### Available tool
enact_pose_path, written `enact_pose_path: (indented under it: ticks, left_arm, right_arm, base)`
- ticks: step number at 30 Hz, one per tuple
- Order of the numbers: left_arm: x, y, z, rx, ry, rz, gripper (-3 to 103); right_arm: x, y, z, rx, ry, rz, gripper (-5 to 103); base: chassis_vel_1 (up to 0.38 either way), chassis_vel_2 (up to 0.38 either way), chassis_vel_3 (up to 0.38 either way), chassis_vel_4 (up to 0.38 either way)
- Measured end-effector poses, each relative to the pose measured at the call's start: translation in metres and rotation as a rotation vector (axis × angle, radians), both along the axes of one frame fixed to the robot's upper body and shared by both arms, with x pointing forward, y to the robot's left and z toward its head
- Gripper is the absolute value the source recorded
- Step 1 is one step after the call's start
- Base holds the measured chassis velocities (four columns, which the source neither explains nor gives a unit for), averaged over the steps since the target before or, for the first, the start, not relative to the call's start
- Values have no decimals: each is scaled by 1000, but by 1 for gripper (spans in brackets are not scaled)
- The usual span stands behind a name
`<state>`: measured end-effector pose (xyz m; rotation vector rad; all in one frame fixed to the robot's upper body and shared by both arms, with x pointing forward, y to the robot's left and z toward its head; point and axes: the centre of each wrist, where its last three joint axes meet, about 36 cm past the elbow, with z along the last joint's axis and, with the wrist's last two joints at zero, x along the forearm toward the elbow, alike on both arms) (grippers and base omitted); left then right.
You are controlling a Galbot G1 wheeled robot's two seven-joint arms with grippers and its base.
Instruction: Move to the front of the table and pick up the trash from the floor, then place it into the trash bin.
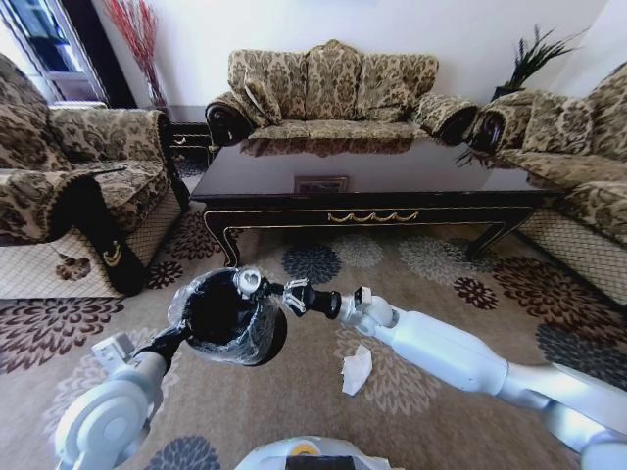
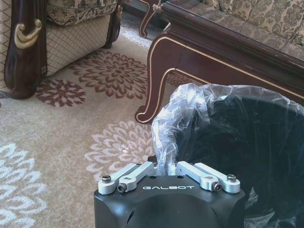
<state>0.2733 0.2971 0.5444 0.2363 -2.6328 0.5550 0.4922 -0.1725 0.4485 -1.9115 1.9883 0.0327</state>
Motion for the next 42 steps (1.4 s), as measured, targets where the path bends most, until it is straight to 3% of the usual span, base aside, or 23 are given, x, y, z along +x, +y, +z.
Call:
enact_pose_path:
  ticks: [11, 22, 30, 32, 34, 37, 39, 40, 42]
  left_arm:
    - [2, 0, -1, -10, -6, -6, 3]
    - [2, -5, -3, -23, -2, -11, 3]
    - [2, -4, -2, -21, -7, -8, 3]
    - [2, -5, -2, -23, -8, -8, 3]
    - [2, -5, -2, -23, -7, -9, 3]
    - [2, -5, -3, -25, -6, -10, 3]
    - [2, -5, -3, -24, -7, -11, 3]
    - [2, -5, -2, -23, -7, -11, 3]
    - [2, -4, -2, -20, -6, -10, 3]
  right_arm:
    - [11, 16, 17, -30, -98, 54, 0]
    - [21, 51, 5, -64, -94, 114, 0]
    - [21, 49, -3, -86, -84, 110, -3]
    - [22, 43, -2, -92, -85, 99, 11]
    - [22, 42, -2, -93, -86, 97, 11]
    - [22, 37, 1, -90, -87, 87, 27]
    - [22, 36, 2, -90, -88, 86, 27]
    - [22, 35, 4, -88, -90, 84, 37]
    - [22, 34, 7, -81, -92, 83, 43]
  base:
    - [0, 0, 0, 0]
    - [0, 0, 0, 0]
    - [0, 0, 0, 0]
    - [0, 0, 0, 0]
    - [0, 0, 0, 0]
    - [0, 0, 0, 0]
    - [0, 0, 0, 0]
    - [0, 0, 0, 0]
    - [0, 0, 0, 0]
